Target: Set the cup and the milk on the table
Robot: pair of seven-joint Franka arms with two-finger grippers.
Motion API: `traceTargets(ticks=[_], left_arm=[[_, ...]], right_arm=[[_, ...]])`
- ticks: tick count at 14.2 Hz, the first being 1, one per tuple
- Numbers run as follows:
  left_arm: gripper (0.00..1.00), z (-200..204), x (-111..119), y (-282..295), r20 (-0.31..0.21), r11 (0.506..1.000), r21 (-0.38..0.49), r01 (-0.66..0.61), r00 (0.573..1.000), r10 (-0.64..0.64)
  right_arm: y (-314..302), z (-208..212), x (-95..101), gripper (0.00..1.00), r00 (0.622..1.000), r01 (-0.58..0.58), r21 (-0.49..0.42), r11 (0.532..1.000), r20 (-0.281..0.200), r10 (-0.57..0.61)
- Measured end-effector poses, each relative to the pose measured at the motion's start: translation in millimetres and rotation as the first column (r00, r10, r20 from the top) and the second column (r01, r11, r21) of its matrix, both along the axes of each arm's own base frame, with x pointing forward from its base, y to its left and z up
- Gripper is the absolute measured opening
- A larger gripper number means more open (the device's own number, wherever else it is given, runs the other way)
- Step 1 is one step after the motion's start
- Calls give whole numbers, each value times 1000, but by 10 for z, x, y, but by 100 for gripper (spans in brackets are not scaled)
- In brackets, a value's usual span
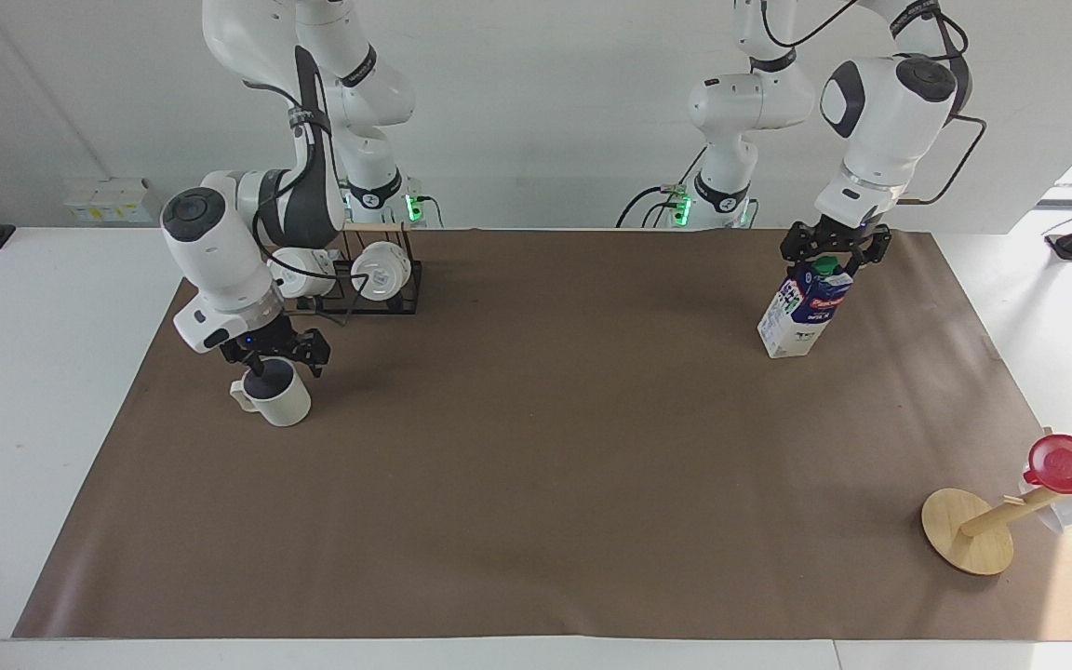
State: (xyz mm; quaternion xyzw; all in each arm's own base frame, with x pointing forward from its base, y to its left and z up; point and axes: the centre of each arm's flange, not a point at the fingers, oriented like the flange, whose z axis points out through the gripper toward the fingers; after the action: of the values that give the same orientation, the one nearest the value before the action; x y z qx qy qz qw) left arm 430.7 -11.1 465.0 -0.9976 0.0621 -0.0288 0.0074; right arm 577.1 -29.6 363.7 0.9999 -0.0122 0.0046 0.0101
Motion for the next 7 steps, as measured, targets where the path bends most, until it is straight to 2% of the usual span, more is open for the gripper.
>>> traceTargets(ticks=[2,3,5,6,7], left_arm=[[98,1,1,0,1,1000,0,1,1000,-1],[93,1,1,0,1,1000,1,9,1000,-9],[93,3,3,0,3,1000,1,24,1000,-24],[88,4,4,0,4,1000,2,28,1000,-28],[82,5,6,0,5,1000,2,31,999,-31]], right_arm=[[0,-90,6,100,1000,0,1,1000,-7,0],[1,-132,5,100,1000,-1,1,1000,-3,1],[2,-205,-15,100,1000,-1,1,1000,-4,1],[3,-218,-23,95,1000,-1,1,1000,-6,1],[3,-220,-24,85,1000,-1,1,1000,-6,1]])
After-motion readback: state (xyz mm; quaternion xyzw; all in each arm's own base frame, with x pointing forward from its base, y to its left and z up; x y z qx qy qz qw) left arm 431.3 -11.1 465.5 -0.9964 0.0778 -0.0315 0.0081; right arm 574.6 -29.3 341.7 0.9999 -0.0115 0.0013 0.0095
